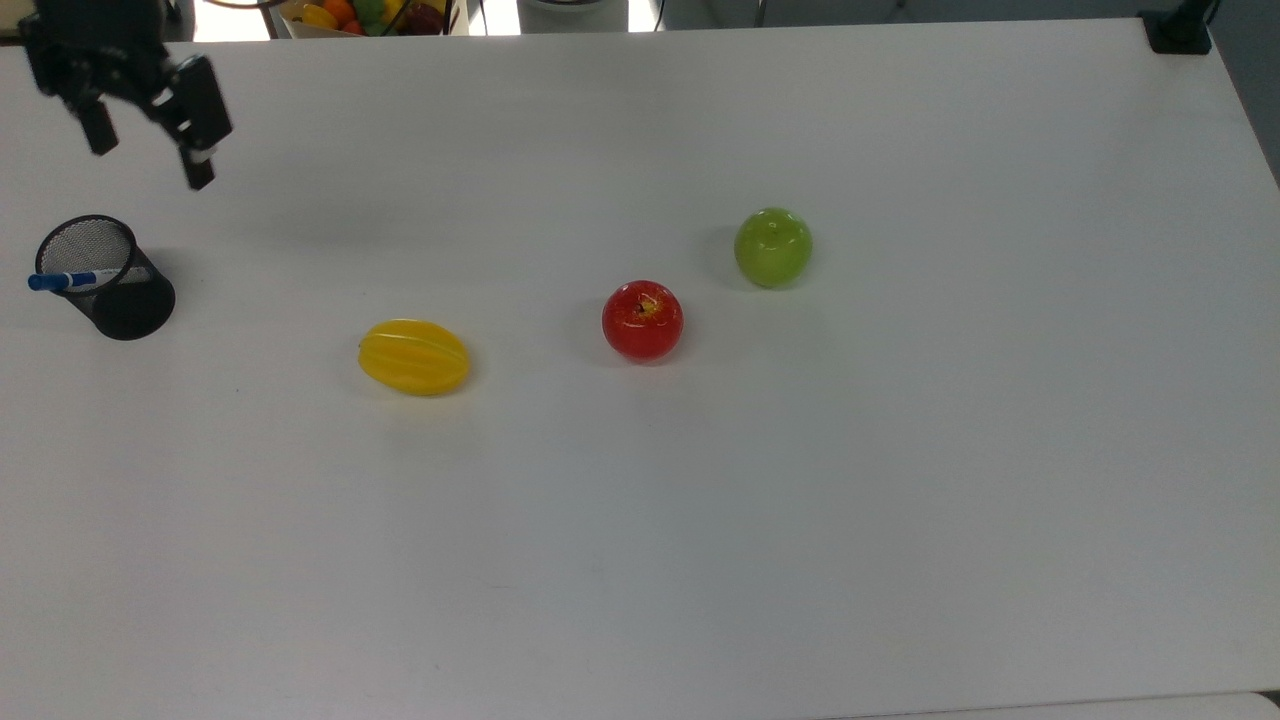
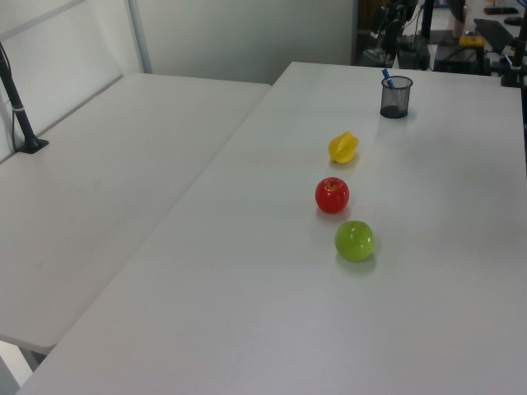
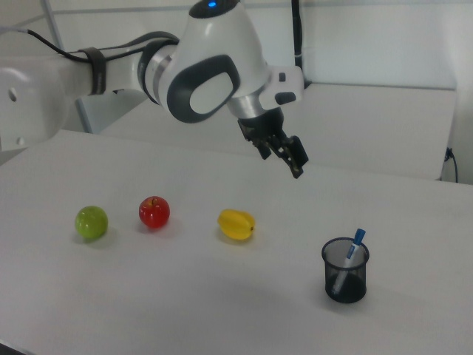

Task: Take marker pen
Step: 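Move the gripper over the black mesh pen cup, then lower the gripper into the cup and close on the blue-capped marker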

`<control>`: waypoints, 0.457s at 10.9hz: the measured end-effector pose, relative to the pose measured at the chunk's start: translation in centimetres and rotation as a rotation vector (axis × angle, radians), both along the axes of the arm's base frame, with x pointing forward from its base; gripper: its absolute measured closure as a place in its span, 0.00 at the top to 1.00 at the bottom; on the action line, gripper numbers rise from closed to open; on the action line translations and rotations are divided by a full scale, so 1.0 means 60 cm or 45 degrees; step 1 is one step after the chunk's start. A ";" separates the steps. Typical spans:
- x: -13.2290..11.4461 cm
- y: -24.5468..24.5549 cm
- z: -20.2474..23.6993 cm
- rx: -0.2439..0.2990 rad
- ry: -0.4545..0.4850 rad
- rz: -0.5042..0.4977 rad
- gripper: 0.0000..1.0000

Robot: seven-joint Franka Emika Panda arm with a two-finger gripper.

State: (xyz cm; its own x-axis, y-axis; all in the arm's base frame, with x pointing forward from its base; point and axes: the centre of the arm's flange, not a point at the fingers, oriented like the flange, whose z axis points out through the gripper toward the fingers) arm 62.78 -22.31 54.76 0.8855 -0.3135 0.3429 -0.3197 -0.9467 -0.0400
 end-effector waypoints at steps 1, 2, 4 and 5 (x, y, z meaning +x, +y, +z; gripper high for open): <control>0.008 -0.033 -0.024 0.005 -0.049 -0.041 0.97; 0.014 -0.063 -0.045 0.005 -0.096 -0.092 0.95; 0.023 -0.118 -0.093 -0.035 -0.175 -0.177 0.95; 0.024 -0.140 -0.114 -0.055 -0.188 -0.207 0.95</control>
State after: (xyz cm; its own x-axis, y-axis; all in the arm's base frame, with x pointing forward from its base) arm 64.24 -30.69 47.89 0.7636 -0.4304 0.4814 -0.4620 -0.8849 -0.0583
